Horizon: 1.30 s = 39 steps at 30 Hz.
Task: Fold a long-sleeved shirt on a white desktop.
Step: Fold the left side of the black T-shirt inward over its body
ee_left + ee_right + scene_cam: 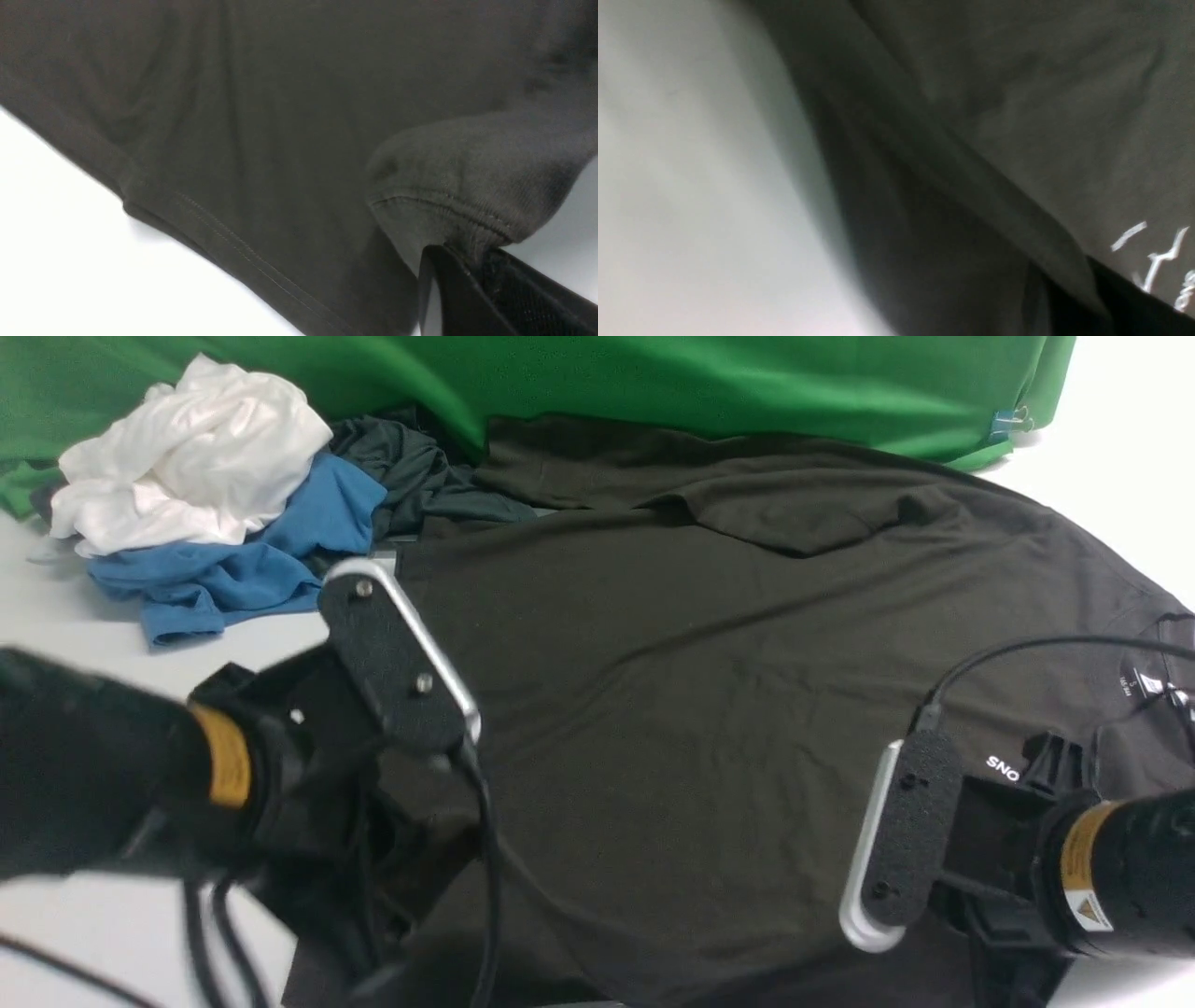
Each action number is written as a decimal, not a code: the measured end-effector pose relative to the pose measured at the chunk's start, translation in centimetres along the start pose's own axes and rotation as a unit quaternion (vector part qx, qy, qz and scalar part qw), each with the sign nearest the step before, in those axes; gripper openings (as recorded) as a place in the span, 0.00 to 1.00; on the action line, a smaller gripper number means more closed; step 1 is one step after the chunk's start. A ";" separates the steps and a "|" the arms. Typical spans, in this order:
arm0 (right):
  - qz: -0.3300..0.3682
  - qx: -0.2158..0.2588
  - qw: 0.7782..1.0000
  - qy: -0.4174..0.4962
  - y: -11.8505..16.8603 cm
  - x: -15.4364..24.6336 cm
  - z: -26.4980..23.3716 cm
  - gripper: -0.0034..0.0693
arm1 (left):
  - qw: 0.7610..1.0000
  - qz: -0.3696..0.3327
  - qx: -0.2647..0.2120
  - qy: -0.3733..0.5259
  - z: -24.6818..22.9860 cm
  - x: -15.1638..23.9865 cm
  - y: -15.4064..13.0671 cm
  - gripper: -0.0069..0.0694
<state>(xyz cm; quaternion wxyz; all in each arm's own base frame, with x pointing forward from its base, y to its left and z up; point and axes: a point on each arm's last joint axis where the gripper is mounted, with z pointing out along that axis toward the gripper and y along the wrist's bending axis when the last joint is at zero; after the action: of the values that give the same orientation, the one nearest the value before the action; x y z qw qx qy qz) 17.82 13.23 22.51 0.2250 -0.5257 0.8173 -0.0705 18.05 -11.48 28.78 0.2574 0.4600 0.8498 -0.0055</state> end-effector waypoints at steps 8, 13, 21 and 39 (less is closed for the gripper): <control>0.064 0.019 0.997 0.035 -4.1 0.3 3.4 0.10 | 0.998 -0.068 -0.003 0.011 3.8 -1.5 4.5 0.14; 0.084 0.028 0.995 0.033 -5.8 0.1 4.3 0.10 | 0.997 -0.069 0.001 0.026 5.6 -2.6 5.8 0.14; 0.077 0.037 0.996 0.007 -7.2 -1.0 6.0 0.10 | 0.997 -0.047 0.000 0.062 8.9 -3.7 7.2 0.14; 0.141 0.039 0.989 -0.002 -8.6 -0.2 9.0 0.17 | 0.996 -0.073 -0.045 0.038 12.9 -3.2 10.7 0.14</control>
<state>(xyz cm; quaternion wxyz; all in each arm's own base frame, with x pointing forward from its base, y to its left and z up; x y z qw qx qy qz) 28.94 10.72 17.60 0.2549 -0.3958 0.8795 -0.0688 33.41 -11.02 21.46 0.2443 0.3844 0.8897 0.0318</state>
